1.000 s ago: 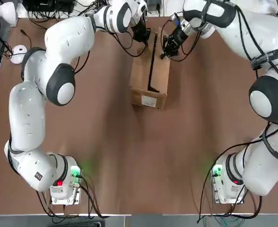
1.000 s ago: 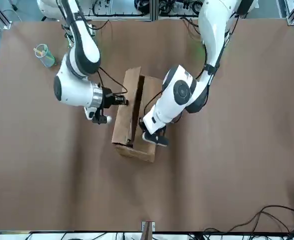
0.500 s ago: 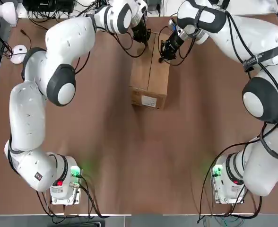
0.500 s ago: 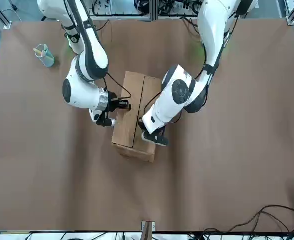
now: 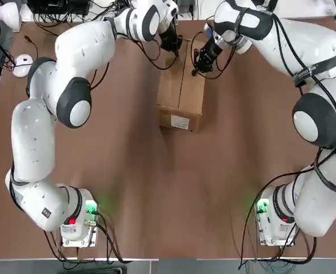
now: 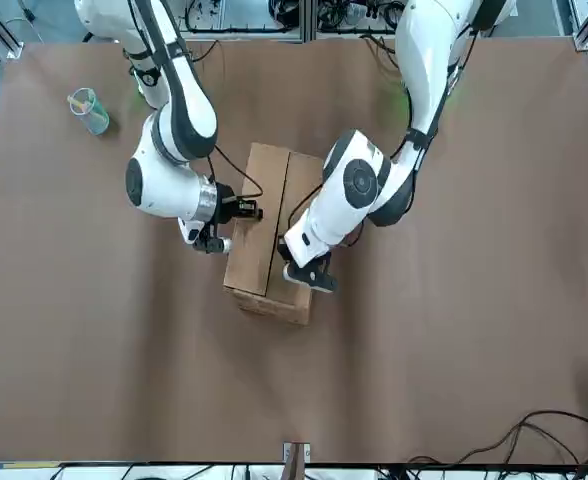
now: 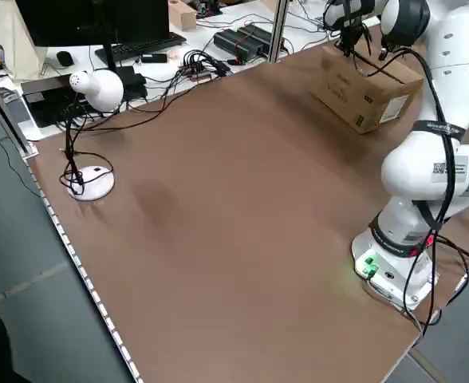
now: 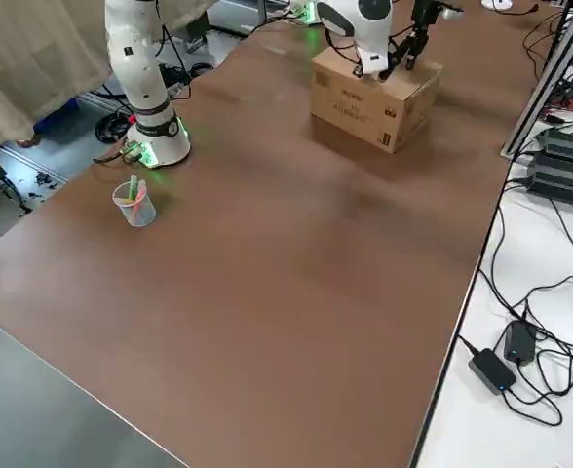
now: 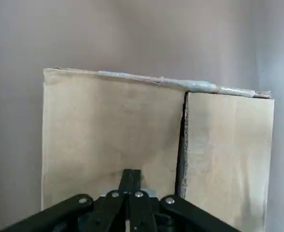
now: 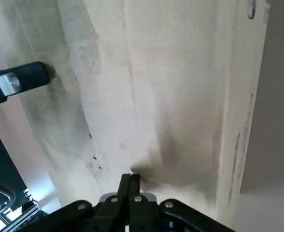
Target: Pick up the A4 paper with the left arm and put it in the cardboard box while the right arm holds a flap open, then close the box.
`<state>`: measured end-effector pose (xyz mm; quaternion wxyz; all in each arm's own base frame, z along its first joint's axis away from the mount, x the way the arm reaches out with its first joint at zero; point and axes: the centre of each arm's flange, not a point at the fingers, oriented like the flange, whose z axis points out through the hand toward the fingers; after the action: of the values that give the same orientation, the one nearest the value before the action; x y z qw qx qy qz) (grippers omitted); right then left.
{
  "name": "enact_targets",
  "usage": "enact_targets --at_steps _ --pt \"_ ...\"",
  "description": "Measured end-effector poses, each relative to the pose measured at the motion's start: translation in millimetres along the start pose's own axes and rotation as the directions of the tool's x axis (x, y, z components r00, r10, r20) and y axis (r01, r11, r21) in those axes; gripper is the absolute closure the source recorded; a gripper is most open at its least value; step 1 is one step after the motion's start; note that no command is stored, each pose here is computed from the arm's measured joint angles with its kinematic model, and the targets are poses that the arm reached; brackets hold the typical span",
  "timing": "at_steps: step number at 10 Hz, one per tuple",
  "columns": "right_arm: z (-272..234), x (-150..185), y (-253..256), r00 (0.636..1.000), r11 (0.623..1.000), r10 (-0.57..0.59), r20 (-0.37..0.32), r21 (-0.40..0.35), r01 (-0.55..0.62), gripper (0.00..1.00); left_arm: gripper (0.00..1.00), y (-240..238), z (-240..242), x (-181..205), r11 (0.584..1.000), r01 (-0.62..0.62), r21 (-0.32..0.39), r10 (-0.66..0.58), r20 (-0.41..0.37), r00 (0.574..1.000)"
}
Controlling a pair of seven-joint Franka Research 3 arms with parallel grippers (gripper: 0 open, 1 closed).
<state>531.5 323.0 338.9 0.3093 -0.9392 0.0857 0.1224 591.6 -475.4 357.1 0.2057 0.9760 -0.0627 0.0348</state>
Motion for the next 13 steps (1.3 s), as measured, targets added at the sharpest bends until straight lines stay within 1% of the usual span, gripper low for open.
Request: enact_targets --at_steps 13 --pt "2.4 1.7 2.6 1.0 1.0 0.018 0.002 0.015 -0.018 0.99 0.99 0.5 -3.3 0.6 1.0 0.0 0.0 0.0 -0.001 1.0"
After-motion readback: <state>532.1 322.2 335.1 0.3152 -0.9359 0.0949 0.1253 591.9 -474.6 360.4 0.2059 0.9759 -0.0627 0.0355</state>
